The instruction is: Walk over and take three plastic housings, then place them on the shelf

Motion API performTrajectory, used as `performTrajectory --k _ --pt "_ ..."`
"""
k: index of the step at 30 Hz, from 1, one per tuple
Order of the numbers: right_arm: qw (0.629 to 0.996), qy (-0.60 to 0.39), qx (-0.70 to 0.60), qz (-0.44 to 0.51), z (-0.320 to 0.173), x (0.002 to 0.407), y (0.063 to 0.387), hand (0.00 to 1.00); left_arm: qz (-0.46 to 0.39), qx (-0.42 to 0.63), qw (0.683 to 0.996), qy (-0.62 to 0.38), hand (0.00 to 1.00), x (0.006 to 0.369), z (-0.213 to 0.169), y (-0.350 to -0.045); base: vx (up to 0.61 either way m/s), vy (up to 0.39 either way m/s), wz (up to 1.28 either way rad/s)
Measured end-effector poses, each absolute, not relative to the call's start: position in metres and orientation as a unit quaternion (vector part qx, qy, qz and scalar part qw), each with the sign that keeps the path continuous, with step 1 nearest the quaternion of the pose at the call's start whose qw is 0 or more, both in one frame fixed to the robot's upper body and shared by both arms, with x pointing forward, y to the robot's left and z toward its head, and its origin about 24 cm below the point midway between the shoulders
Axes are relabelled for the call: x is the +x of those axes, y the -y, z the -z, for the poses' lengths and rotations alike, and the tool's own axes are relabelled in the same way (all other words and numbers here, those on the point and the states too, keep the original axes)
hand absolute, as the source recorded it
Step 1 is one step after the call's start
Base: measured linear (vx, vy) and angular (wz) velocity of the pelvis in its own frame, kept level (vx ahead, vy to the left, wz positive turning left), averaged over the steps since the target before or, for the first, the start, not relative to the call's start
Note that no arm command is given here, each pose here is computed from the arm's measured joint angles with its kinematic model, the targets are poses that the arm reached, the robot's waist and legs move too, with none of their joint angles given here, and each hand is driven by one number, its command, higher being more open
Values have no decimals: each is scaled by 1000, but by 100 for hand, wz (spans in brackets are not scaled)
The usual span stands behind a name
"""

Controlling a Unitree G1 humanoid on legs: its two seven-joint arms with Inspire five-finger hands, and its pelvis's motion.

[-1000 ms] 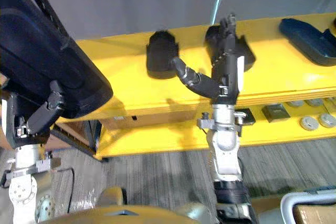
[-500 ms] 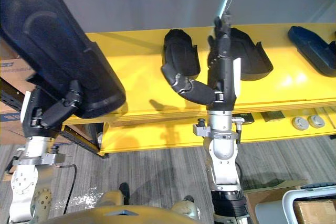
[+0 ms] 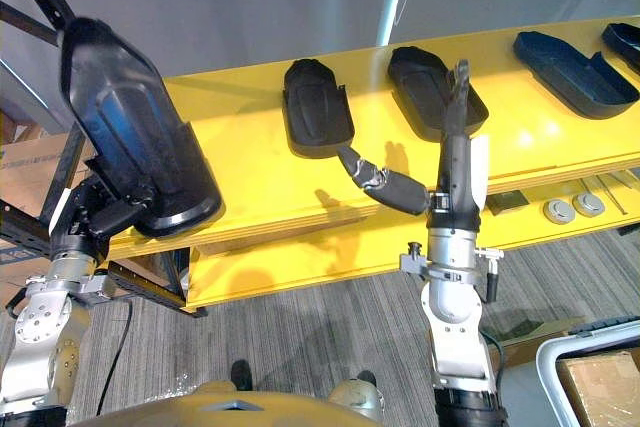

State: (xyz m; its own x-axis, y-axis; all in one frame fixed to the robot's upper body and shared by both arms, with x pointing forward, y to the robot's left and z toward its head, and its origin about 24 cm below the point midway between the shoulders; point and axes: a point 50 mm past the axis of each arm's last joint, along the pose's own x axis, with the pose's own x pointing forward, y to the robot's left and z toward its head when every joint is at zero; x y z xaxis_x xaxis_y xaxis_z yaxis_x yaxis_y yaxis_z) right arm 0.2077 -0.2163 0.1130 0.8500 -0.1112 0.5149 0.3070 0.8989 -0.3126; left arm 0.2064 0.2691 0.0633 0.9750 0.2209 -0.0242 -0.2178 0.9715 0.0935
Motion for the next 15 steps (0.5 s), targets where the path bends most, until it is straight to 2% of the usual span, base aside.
performTrajectory --k 4,7,15 --pt "954 238 -171 60 -107 208 205 100 -113 61 991 -38 0 220 -61 -282 -14 4 -9" --pt "963 229 -143 -18 -101 209 181 100 -100 63 992 -47 0 235 -61 -289 -21 6 -16" --pt "957 208 -110 -168 -88 202 131 100 -94 46 991 -80 0 270 -56 -304 -18 1 -4"
